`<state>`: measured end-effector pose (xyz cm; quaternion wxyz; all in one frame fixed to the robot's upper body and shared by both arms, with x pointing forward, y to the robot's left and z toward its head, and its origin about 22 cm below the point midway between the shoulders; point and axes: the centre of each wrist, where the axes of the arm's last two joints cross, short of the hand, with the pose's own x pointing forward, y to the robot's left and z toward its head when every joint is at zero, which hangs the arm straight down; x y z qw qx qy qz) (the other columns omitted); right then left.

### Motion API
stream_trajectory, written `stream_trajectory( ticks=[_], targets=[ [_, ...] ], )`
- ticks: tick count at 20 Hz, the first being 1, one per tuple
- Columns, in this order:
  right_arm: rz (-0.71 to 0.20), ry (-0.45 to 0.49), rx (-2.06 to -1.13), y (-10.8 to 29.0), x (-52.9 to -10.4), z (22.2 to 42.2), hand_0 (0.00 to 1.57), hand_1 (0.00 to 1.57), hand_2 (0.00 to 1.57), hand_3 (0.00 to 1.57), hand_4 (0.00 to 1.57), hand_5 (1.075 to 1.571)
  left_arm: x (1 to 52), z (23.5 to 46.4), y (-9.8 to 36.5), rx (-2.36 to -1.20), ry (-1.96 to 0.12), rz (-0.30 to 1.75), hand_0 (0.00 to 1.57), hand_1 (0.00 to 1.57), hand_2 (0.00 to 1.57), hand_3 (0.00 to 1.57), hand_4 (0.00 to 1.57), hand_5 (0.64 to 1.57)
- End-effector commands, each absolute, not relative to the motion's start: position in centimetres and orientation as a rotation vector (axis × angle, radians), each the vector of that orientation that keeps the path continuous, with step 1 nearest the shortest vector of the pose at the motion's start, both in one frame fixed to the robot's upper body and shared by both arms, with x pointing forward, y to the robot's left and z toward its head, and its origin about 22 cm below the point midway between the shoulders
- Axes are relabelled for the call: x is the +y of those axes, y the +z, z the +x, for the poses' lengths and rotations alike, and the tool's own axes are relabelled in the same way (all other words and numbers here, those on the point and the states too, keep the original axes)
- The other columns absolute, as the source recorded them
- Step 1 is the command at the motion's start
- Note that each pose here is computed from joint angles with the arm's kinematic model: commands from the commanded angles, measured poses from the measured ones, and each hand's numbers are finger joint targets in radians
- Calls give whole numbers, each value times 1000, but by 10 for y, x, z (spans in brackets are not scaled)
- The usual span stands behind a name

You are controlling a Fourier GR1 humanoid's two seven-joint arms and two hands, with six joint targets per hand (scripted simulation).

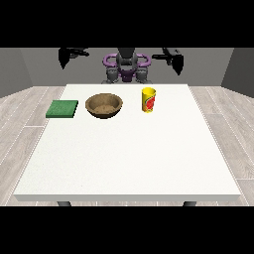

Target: Pick the cup and pour the ball into the bowl, then pick the bowl and place it on the pad

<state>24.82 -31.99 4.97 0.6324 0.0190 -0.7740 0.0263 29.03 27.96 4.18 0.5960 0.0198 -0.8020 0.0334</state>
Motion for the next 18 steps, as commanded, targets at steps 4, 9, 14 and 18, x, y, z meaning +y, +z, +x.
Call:
stream_trajectory(
  ticks=[4, 9, 14, 18],
  targets=[
    [70, 63, -1832, 39, -329, 257, 0, 0, 0, 0, 0, 1571, 240, 293, -7, -1926, 74, 71, 0, 0, 0, 0, 0, 1523],
    [63, 127, -1863, 58, -323, 267, 0, 0, 0, 0, 0, 1571, 219, 309, -28, -1927, 94, 131, 0, 0, 0, 0, 0, 1518],
    [69, 82, -1902, 47, -342, 271, 0, 0, 0, 0, 0, 1570, 245, 329, -40, -1959, 115, 144, 0, 0, 0, 0, 0, 1517],
    [89, 117, -2007, 76, -337, 289, 0, 0, 0, 0, 0, 1571, 244, 347, -37, -2051, 120, 167, 0, 0, 0, 0, 0, 1519]
  ],
)
